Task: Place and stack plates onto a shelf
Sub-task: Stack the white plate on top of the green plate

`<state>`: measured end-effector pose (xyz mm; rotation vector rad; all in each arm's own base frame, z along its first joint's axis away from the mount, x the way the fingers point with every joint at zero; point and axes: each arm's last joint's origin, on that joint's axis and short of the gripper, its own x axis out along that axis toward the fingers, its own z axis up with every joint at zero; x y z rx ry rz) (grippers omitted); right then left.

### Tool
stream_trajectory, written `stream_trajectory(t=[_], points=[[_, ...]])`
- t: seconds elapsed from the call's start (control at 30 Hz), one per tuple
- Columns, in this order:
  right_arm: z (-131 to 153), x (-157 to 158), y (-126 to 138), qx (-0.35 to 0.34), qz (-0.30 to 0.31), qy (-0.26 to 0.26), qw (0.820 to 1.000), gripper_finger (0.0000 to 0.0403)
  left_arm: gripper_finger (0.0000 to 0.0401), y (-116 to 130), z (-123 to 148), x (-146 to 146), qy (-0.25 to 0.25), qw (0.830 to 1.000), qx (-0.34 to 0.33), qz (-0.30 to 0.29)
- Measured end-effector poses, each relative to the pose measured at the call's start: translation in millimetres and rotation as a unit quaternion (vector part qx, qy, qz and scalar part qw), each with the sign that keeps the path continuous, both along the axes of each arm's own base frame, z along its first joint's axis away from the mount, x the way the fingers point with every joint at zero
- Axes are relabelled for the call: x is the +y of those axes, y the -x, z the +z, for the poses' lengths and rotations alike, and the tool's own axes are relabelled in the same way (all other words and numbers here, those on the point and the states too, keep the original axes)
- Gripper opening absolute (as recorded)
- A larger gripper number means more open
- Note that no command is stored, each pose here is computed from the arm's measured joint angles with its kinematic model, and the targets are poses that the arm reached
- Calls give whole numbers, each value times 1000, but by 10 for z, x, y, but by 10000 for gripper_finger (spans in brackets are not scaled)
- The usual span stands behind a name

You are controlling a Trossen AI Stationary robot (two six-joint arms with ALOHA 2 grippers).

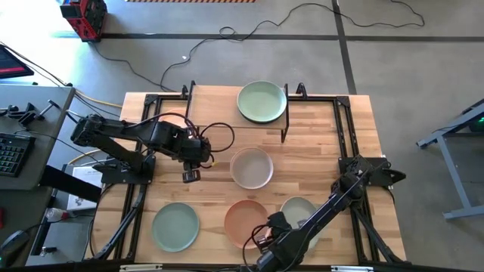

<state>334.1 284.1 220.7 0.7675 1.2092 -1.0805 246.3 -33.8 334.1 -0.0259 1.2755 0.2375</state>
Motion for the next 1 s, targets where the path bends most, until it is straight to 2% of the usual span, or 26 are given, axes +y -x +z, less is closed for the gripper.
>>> stream_trajectory(t=[0.17, 0.37, 0.6, 0.8, 1.0], points=[[135, -68, -6, -25, 9, 8, 1000, 0, 113, 0, -1, 1, 0, 1000, 0, 1], [349, -233, -51, -78, 24, 44, 996, 0, 113, 0, -1, 1, 0, 1000, 0, 1], [538, -487, -143, -92, 54, 59, 993, 0, 113, 1, -1, 1, -1, 1000, 1, -4], [778, -679, -144, -128, 76, 94, 984, 0, 113, 2, -1, 0, -4, 1000, 3, -13], [1089, -953, -118, -158, 120, 150, 969, 0, 113, 1, 1, 11, -19, 1000, 1, -9]])
